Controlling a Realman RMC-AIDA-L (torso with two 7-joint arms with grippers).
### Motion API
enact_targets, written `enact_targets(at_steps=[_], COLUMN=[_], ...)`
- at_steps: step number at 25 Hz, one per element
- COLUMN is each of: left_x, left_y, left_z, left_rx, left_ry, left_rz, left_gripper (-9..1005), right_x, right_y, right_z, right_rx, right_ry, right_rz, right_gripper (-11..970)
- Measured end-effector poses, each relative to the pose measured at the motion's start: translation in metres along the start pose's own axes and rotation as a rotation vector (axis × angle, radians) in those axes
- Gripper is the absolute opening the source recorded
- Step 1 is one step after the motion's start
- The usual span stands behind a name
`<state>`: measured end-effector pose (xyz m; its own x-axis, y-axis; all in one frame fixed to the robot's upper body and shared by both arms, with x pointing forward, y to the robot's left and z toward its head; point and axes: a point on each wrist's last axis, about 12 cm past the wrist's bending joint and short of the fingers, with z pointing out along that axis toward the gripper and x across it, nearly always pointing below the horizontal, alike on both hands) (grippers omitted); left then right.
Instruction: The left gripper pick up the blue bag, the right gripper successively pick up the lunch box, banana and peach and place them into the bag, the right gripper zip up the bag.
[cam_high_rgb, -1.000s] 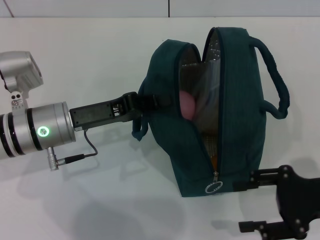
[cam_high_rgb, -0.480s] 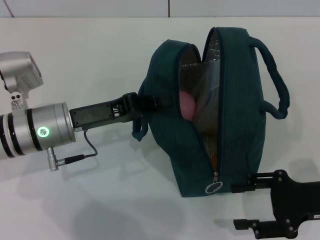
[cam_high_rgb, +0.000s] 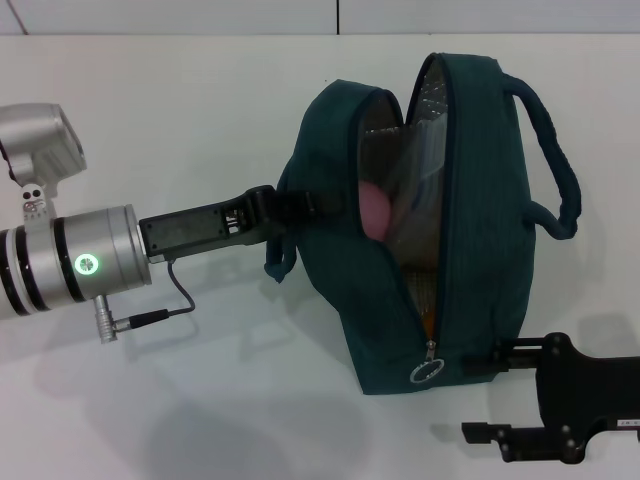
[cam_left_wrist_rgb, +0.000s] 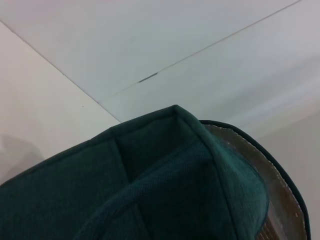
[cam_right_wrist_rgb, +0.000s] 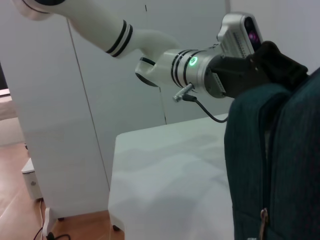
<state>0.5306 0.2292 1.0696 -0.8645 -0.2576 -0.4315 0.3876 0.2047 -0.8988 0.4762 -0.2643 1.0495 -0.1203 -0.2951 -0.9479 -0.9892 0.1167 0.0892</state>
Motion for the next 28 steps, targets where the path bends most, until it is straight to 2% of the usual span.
enact_targets(at_steps=[19,28], left_x=[-0.001,-0.001], left_y=[-0.001,-0.001], left_z=[0.000,0.001], left_rx=[0.005,0.008], left_ry=[-0.004,-0.003], left_rz=[0.003,0.005], left_gripper=[37,39], right_x=[-0.001,-0.002], right_y=[-0.007,-0.006], right_z=[0.010,0.030], right_rx=[0.042,0.005], right_ry=[-0.031,-0.011], right_rz=[0.038,0.030], right_gripper=[628,623])
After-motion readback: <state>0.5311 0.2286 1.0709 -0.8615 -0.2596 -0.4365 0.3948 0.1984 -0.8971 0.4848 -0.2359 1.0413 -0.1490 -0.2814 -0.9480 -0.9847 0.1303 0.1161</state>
